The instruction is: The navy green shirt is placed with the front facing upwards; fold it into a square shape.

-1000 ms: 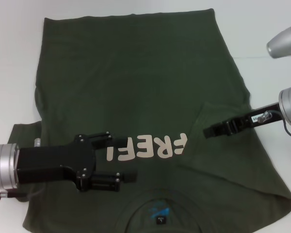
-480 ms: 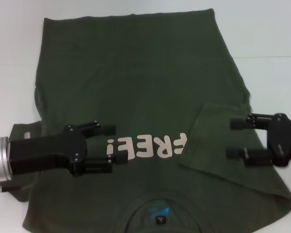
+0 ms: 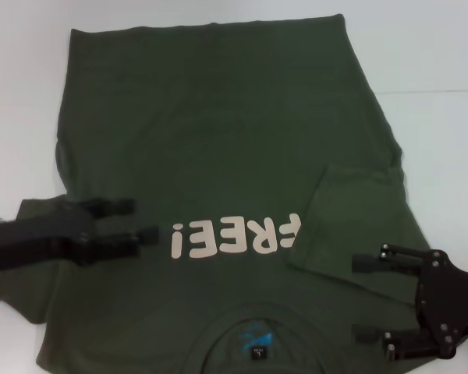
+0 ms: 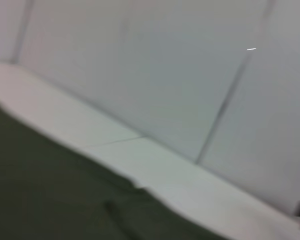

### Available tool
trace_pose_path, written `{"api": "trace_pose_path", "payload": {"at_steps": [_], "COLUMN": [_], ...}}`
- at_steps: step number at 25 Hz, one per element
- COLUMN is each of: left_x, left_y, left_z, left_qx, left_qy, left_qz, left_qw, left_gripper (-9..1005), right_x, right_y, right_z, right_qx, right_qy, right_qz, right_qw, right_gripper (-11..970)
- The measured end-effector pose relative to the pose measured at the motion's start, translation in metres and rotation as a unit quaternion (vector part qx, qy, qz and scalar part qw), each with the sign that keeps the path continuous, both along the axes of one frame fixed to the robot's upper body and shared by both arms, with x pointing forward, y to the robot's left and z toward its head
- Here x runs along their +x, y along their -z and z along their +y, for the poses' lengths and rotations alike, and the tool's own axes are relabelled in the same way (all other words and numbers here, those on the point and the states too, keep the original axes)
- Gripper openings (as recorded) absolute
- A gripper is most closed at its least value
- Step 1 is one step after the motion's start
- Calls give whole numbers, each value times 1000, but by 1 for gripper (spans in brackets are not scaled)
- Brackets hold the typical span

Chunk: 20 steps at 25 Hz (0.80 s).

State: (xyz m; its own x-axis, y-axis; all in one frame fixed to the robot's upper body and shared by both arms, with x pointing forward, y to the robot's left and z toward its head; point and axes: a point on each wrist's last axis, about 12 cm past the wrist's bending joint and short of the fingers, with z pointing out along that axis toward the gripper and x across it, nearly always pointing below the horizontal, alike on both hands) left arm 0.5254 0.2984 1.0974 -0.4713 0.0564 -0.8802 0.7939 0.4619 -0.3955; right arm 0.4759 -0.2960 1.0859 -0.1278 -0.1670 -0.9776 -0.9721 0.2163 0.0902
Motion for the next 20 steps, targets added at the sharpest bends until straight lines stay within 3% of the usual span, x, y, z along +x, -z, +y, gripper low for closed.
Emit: {"api": "trace_pose_path", "payload": {"at_steps": [5, 10, 13, 20], "left_x": [-4, -16, -21, -26], "left_y": [-12, -29, -35, -44], "left_z": [39, 72, 81, 91], "left_qx": [49, 102, 114, 132], "left_qy": [-118, -213, -237, -298], "left_qz": [56, 126, 159, 260], "left_qw": [990, 963, 952, 909], "left_gripper": [904, 903, 903, 903], "right_x": [3, 9, 12, 16], "right_y": [-1, 0, 2, 8], "right_z": [4, 12, 16, 23], "right_qx": [-2, -13, -21, -44], "right_qy": [-6, -21, -26, -30], "right_qz": [-4, -5, -3, 2], "right_qw": [1000, 1000, 999, 999], "right_gripper": [910, 906, 905, 901]}}
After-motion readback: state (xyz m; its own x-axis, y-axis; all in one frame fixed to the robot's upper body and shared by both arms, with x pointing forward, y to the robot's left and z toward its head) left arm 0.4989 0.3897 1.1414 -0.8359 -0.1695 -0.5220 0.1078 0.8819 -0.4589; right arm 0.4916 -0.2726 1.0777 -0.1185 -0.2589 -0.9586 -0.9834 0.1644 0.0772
